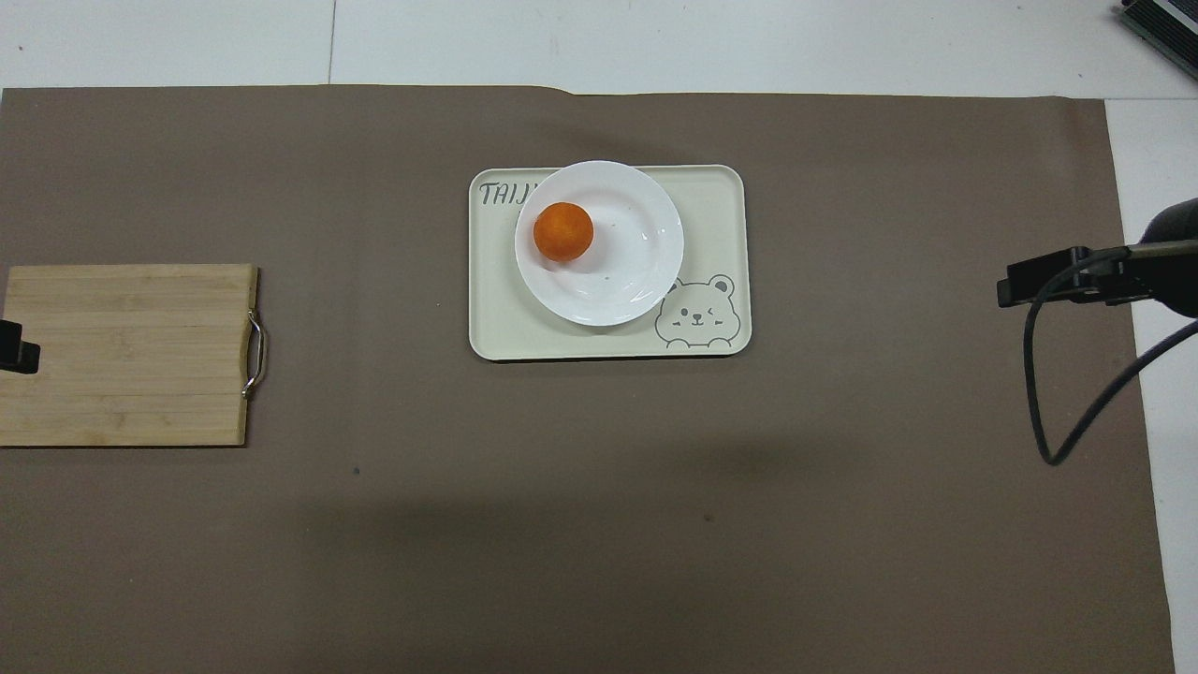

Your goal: Place orange and plate with both arms

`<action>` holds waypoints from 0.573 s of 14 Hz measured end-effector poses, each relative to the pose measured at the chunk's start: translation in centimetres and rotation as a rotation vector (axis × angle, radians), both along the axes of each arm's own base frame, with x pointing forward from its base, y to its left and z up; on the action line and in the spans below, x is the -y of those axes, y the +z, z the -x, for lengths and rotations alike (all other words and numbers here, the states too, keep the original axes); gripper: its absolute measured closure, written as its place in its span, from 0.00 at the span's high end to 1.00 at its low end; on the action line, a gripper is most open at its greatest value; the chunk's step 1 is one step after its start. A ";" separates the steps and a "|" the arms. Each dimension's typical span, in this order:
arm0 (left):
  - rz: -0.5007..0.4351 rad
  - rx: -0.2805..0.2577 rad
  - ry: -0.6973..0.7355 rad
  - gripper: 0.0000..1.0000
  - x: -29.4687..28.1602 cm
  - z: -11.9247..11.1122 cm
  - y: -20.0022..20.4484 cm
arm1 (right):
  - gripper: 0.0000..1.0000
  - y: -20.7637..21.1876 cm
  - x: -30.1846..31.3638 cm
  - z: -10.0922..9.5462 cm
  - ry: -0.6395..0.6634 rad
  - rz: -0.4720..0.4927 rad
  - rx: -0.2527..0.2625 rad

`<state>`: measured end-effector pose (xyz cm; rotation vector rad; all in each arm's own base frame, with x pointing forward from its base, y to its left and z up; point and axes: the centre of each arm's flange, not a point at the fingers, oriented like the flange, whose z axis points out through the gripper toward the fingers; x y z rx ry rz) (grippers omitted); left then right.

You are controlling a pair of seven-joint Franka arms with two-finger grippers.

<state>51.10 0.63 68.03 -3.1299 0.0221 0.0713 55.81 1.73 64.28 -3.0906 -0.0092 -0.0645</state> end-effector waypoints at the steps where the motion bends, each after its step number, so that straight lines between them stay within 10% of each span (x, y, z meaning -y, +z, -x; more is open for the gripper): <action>1: 0.000 0.000 0.000 1.00 0.0 0.0 0.0 | 1.00 0.0 0.0 0.0 0.000 0.000 0.000; 8: 0.000 0.000 0.000 1.00 0.0 0.0 0.0 | 1.00 0.0 0.2 0.0 0.000 0.028 0.001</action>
